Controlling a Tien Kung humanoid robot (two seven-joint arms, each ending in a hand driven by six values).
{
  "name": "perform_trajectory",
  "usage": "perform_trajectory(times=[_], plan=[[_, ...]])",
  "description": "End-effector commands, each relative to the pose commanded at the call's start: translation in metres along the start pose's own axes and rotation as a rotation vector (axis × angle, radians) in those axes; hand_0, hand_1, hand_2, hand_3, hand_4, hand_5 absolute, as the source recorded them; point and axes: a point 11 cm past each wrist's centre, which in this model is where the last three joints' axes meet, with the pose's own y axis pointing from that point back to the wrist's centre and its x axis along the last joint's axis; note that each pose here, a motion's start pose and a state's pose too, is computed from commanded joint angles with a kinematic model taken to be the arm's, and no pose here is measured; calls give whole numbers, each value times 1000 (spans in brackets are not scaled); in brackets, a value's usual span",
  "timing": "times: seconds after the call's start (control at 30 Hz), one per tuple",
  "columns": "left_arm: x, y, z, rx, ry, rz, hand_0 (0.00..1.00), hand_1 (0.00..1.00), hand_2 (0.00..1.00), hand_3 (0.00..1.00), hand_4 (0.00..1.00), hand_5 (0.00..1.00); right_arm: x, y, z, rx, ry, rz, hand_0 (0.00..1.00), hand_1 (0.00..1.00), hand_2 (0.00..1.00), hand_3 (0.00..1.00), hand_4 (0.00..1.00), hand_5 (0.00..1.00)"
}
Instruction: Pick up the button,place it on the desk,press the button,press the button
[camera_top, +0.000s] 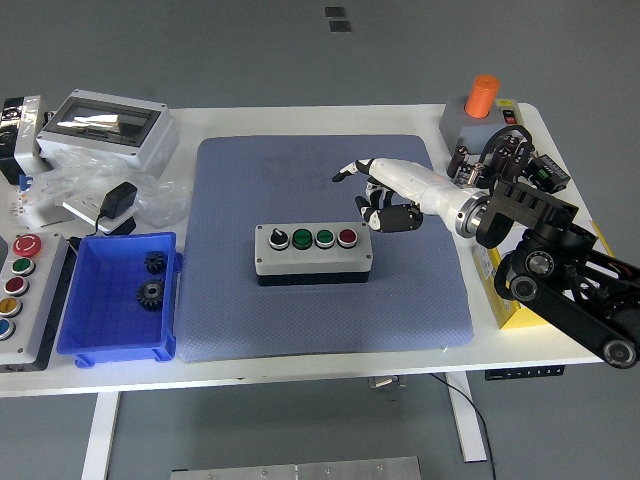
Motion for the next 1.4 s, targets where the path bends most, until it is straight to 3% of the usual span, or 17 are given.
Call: perform_trajectory(times=[0.03, 0.2, 0.23, 0.4, 0.43, 0.63, 1.13, 1.4], plan=[[0, 0, 0, 0, 0, 0, 733, 737, 650, 772, 667, 189, -3, -1, 2, -11, 16, -3, 538, 626, 593, 770, 766, 315], [0, 0, -1, 4, -1, 2, 733, 737, 650, 772, 667, 189, -12, -3, 6, -30, 55, 7, 538, 626, 593, 770, 766, 315], [1, 0, -1, 5, -2, 2, 733, 737, 649, 772, 669, 191, -13, -3, 5, -26, 54, 13, 879, 904, 955, 998, 964, 485], [3, 0, 0, 5, -5, 6, 733, 737, 649, 772, 669, 191, -19, -5, 0, -7, 39, 21, 879, 904, 955, 998, 964, 485], [3, 0, 0, 5, -6, 7, 733, 737, 649, 772, 670, 193, -21, -5, -1, -5, 35, 18, 938, 952, 998, 998, 998, 525], [5, 0, 0, 5, -10, 10, 733, 738, 649, 772, 670, 192, -31, -7, -8, 12, 13, -2, 963, 977, 998, 998, 998, 535], [4, 0, 1, 4, -5, 9, 733, 738, 649, 773, 670, 192, -35, -17, -27, 49, 58, 23, 981, 993, 998, 998, 998, 547], [4, 0, 6, -7, -6, 9, 733, 738, 649, 775, 670, 192, -43, -21, -25, 29, 119, 19, 980, 993, 998, 998, 998, 543]])
